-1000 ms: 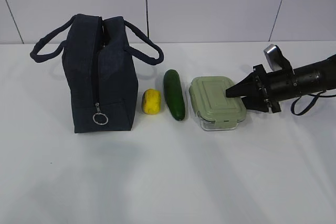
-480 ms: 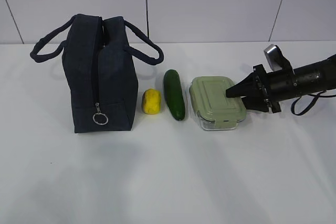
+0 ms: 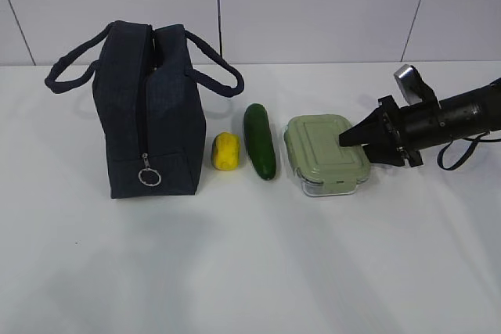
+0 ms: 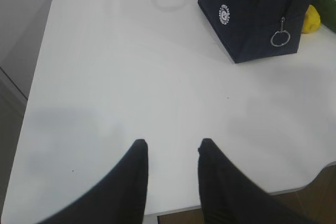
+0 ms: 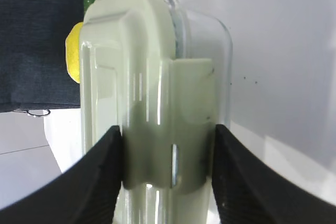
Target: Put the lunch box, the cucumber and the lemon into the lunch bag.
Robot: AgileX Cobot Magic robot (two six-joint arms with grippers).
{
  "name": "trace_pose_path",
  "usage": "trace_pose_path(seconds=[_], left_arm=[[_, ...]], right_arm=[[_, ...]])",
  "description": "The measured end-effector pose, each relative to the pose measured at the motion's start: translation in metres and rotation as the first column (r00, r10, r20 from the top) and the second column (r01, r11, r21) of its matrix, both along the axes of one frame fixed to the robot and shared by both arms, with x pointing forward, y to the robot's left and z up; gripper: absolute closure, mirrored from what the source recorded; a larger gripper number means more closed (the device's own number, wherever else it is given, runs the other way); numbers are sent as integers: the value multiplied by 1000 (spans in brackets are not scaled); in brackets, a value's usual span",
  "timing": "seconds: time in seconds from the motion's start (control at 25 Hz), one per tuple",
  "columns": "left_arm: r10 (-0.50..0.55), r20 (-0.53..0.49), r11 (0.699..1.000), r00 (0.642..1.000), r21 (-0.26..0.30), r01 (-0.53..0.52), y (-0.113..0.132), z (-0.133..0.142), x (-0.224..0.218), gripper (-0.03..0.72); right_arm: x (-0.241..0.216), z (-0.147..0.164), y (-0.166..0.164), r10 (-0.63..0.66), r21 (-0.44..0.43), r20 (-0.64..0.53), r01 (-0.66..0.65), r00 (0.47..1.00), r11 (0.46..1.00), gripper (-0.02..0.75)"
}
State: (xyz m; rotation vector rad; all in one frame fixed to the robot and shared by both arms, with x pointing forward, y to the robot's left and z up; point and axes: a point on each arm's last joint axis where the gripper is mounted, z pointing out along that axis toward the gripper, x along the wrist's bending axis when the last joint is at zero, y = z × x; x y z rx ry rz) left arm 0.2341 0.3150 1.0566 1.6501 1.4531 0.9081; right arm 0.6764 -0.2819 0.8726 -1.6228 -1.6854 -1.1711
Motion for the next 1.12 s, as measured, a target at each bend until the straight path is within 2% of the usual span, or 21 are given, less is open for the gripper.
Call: trace_pose_path(seconds=[1.12], left_arm=[[-2,-1,1000,1000,-3,2,0,0,0,447]], right_arm=[[1,9,-1,-36,-19,-26,35,999,999,352]])
